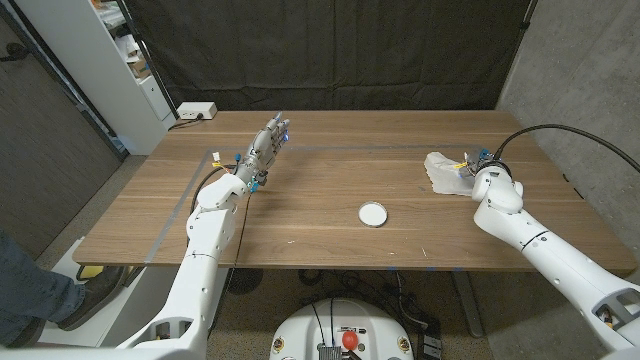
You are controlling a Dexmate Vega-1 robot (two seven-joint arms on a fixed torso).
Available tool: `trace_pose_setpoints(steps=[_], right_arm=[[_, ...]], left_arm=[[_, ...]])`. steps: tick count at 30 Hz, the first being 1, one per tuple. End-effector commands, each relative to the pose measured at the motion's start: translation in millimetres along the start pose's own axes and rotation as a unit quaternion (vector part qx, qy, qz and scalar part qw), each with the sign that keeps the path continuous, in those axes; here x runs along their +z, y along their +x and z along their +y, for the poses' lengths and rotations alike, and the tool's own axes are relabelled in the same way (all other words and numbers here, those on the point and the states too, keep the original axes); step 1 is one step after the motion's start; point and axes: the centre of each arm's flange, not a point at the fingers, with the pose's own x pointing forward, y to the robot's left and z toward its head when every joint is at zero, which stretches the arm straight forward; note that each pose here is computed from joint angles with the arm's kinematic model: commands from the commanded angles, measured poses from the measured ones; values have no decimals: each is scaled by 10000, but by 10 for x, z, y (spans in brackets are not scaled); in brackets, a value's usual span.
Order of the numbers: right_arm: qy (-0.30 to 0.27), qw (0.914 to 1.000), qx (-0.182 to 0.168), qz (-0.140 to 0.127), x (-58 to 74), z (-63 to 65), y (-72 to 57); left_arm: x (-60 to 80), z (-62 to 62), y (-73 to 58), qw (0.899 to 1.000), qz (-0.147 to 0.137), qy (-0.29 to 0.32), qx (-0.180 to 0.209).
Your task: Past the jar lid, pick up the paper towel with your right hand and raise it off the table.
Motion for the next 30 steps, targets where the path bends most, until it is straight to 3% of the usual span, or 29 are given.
trace_pose_setpoints(steps=[1,30], right_arm=[[26,9998,-192,-58,26,-30,-42],[44,9986,-504,-143,-8,-202,-130]], left_arm=[[-3,8,-1,10000,-4,-12,1],[0,-49,86,9999,-22,-58,-91]])
